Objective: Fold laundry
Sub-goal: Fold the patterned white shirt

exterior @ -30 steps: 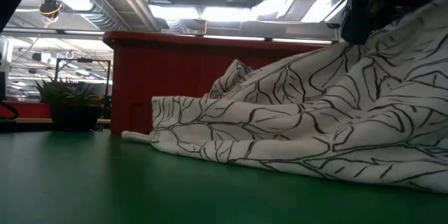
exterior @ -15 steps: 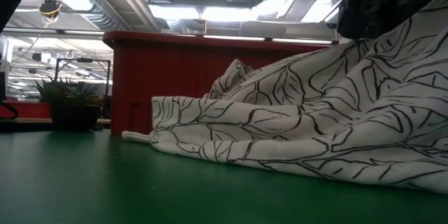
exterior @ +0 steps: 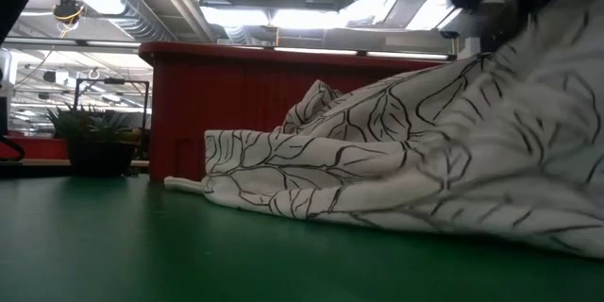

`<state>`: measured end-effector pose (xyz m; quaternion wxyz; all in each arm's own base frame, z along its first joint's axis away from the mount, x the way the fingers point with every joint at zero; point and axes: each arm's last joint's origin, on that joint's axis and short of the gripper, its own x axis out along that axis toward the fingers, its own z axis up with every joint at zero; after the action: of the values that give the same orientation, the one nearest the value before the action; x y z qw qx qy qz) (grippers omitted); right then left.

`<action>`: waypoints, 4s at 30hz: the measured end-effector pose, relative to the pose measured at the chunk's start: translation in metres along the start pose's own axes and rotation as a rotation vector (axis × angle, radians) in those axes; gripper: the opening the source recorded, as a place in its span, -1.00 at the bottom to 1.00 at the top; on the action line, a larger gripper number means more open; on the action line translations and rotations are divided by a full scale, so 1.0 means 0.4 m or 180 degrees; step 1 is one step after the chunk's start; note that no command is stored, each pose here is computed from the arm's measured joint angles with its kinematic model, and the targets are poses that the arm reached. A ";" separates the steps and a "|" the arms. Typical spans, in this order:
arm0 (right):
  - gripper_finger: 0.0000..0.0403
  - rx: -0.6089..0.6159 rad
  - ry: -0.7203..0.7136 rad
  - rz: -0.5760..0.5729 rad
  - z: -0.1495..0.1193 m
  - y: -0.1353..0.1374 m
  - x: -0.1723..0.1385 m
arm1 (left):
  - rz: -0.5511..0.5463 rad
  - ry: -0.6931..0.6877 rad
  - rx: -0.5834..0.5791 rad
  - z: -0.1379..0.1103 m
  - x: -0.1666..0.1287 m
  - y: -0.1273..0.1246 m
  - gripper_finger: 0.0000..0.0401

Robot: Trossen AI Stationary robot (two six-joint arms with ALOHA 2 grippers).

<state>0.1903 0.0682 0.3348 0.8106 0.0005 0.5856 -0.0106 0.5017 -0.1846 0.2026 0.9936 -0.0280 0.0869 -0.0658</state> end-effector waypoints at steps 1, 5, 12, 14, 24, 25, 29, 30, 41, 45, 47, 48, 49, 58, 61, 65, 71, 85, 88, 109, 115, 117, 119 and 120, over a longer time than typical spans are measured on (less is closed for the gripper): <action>-0.12 -0.0050 -0.0034 0.0054 -0.002 0.014 -0.002 | -0.0002 -0.0009 0.0064 0.014 -0.006 0.000 -0.22; -0.12 -0.0209 -0.0145 0.0165 -0.018 0.069 -0.011 | 0.0005 0.0086 0.0205 0.067 -0.038 0.000 -0.21; -0.12 -0.0242 -0.0537 0.0154 -0.043 0.146 -0.028 | 0.0012 0.0240 0.0238 0.127 -0.081 0.004 -0.23; -0.12 -0.0226 -0.0651 0.0221 -0.044 0.166 -0.030 | 0.0022 0.0442 0.0277 0.132 -0.096 0.007 -0.23; -0.12 -0.0309 -0.0920 0.0349 -0.023 0.263 0.008 | 0.0660 0.2071 -0.0454 0.191 -0.288 0.081 -0.23; -0.12 -0.0324 -0.0878 0.0311 -0.021 0.268 0.018 | 0.0771 0.2265 -0.0486 0.185 -0.305 0.087 -0.23; -0.12 -0.0379 -0.0738 0.0186 -0.014 0.287 0.054 | 0.1300 0.2988 -0.0723 0.155 -0.362 0.121 -0.23; -0.12 -0.0387 -0.0715 0.0167 -0.012 0.291 0.061 | 0.1453 0.3155 -0.0793 0.140 -0.370 0.131 -0.23; -0.12 -0.0426 -0.0627 0.0169 -0.011 0.299 0.075 | 0.1963 0.3638 -0.1597 -0.058 -0.375 0.264 -0.24; -0.12 -0.0427 -0.0626 0.0169 -0.011 0.299 0.075 | 0.1786 0.3536 -0.1905 -0.094 -0.364 0.305 -0.24; -0.12 -0.0428 -0.0626 0.0169 -0.011 0.299 0.075 | 0.1826 0.3598 -0.1970 -0.109 -0.371 0.321 -0.24; -0.12 -0.0428 -0.0626 0.0169 -0.011 0.299 0.075 | 0.1838 0.3630 -0.1995 -0.114 -0.374 0.327 -0.24; -0.12 -0.0428 -0.0626 0.0169 -0.011 0.299 0.075 | 0.1836 0.3655 -0.2010 -0.116 -0.376 0.330 -0.25; -0.12 -0.0410 -0.0668 0.0163 -0.008 0.300 0.076 | 0.1614 0.3773 -0.1896 -0.108 -0.386 0.291 -0.89; -0.12 -0.0385 -0.0721 0.0224 0.001 0.314 0.086 | 0.1619 0.3752 -0.1887 -0.090 -0.399 0.272 -0.95; -0.12 -0.0403 -0.0600 0.0433 0.014 0.347 0.122 | 0.1586 0.3648 -0.1854 -0.062 -0.416 0.244 -0.97; -0.12 -0.0535 -0.0236 0.0183 0.018 0.388 0.225 | 0.1542 0.3545 -0.1865 -0.035 -0.436 0.205 -0.98; -0.12 -0.0805 0.0796 -0.0159 -0.021 0.429 0.432 | 0.1572 0.3923 -0.2021 -0.001 -0.530 0.091 -0.99; -0.12 -0.0792 0.1028 -0.0052 -0.039 0.428 0.456 | 0.1492 0.4000 -0.2200 0.004 -0.544 0.062 -1.00; -0.12 -0.0959 0.1663 0.0299 -0.075 0.414 0.459 | 0.1239 0.3375 -0.1801 0.003 -0.547 -0.052 -0.55; -0.12 -0.0959 0.1663 0.0297 -0.076 0.414 0.458 | 0.1068 0.3632 -0.1662 -0.003 -0.561 -0.064 -0.24; -0.12 -0.0958 0.1663 0.0296 -0.076 0.414 0.458 | 0.1039 0.3662 -0.1593 -0.012 -0.573 -0.084 -0.17; -0.12 -0.0957 0.1663 0.0296 -0.076 0.414 0.458 | 0.1040 0.3693 -0.1521 -0.027 -0.587 -0.104 -0.14; -0.12 -0.0957 0.1662 0.0295 -0.076 0.414 0.459 | 0.1071 0.3706 -0.1507 -0.036 -0.594 -0.112 -0.14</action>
<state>0.2221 0.2311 0.1493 0.6232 -0.0901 0.7685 0.1137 0.2613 -0.1974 0.2316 0.7478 -0.1919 0.6265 0.1072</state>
